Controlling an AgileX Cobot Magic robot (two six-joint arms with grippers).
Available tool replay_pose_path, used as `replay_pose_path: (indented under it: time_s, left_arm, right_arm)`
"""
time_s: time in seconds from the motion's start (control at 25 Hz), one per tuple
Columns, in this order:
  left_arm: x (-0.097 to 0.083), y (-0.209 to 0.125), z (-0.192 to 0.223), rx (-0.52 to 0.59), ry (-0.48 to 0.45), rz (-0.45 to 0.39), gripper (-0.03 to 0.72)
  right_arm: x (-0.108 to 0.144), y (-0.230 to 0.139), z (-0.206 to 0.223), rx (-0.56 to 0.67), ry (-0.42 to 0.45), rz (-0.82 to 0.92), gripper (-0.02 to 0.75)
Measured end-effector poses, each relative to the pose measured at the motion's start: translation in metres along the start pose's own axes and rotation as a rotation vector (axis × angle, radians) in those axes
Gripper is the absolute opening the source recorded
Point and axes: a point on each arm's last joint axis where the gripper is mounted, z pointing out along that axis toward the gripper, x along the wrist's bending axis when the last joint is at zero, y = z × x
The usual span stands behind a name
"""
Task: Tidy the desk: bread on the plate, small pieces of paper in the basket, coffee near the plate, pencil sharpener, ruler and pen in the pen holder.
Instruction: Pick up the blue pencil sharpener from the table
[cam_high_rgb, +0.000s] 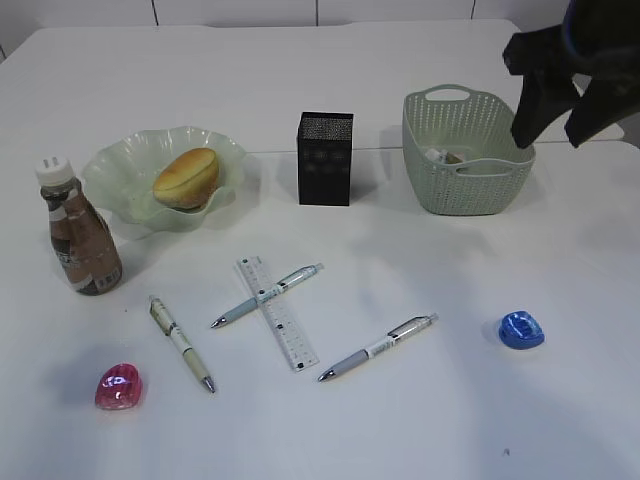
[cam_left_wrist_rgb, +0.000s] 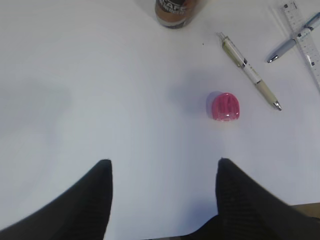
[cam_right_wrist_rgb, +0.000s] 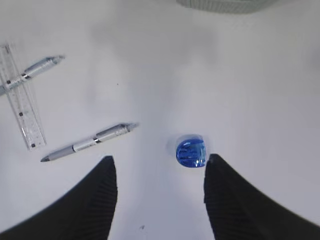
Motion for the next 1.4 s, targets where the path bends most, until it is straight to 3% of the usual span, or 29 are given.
replay_pose_path:
  time_s: [0.48, 0.72, 1.08, 1.24, 1.4]
  left_arm:
    - [-0.003, -0.004, 0.0, 0.042, -0.035, -0.014, 0.489]
    - [-0.003, -0.005, -0.001, 0.046, -0.036, -0.013, 0.489]
    - [-0.004, -0.005, -0.001, 0.052, -0.038, -0.015, 0.489]
    - [-0.004, -0.005, -0.001, 0.055, -0.038, -0.015, 0.489]
    - [-0.004, -0.006, -0.001, 0.056, -0.038, -0.015, 0.489]
  right_arm:
    - [-0.008, -0.032, 0.038, 0.162, -0.043, 0.088, 0.449]
    - [-0.014, -0.032, 0.043, 0.169, -0.111, 0.084, 0.466]
    - [-0.014, -0.031, 0.048, 0.184, -0.1, 0.094, 0.468]
    - [-0.015, -0.029, 0.064, 0.223, -0.101, 0.106, 0.577]
    - [-0.017, -0.027, 0.089, 0.284, -0.107, 0.114, 0.617]
